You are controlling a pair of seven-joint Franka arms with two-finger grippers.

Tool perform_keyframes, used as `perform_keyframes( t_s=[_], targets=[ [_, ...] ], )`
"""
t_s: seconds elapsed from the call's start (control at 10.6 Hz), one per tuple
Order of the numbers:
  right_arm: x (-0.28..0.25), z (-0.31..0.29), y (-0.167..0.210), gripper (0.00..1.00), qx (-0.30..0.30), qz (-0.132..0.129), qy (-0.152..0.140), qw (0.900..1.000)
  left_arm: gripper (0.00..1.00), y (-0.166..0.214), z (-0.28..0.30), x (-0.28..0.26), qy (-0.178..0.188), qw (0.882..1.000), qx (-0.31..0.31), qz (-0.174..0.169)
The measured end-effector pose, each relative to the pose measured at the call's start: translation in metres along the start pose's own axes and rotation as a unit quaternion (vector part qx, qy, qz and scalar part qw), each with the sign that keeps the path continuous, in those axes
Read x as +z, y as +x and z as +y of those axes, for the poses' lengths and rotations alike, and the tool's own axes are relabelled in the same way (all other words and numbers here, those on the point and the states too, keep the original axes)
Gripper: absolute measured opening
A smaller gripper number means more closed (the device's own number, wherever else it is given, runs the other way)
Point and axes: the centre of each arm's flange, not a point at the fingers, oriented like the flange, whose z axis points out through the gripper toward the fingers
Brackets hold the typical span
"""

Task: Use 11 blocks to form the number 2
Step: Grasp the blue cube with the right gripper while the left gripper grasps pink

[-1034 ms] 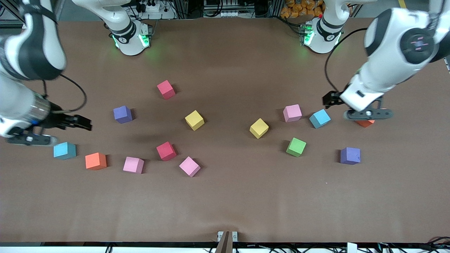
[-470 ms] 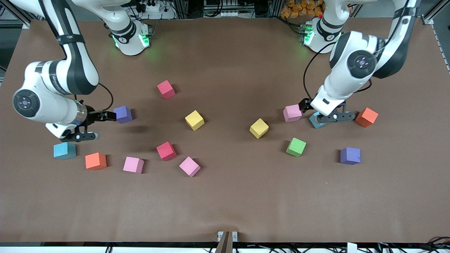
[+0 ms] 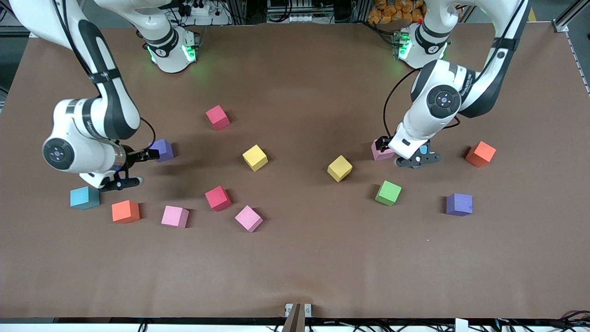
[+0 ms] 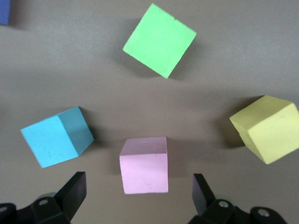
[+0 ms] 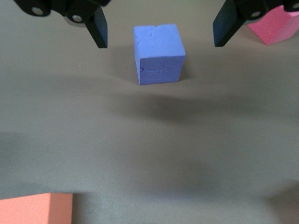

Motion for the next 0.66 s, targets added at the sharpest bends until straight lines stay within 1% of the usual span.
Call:
perform_keyframes(
  t_s=[0.28,0.66],
  targets=[
    [0.016,0.001,0.003,1.00,0.000,-0.014,0.001,1.000,1.00,-0.006,-0.004,0.032,0.001,1.000,-0.003,-0.012],
    [0.040,-0.003,0.000,1.00,-0.004,-0.036,0.003,0.999,1.00,-0.009,-0.007,0.060,-0.001,1.000,-0.004,-0.020]
  ],
)
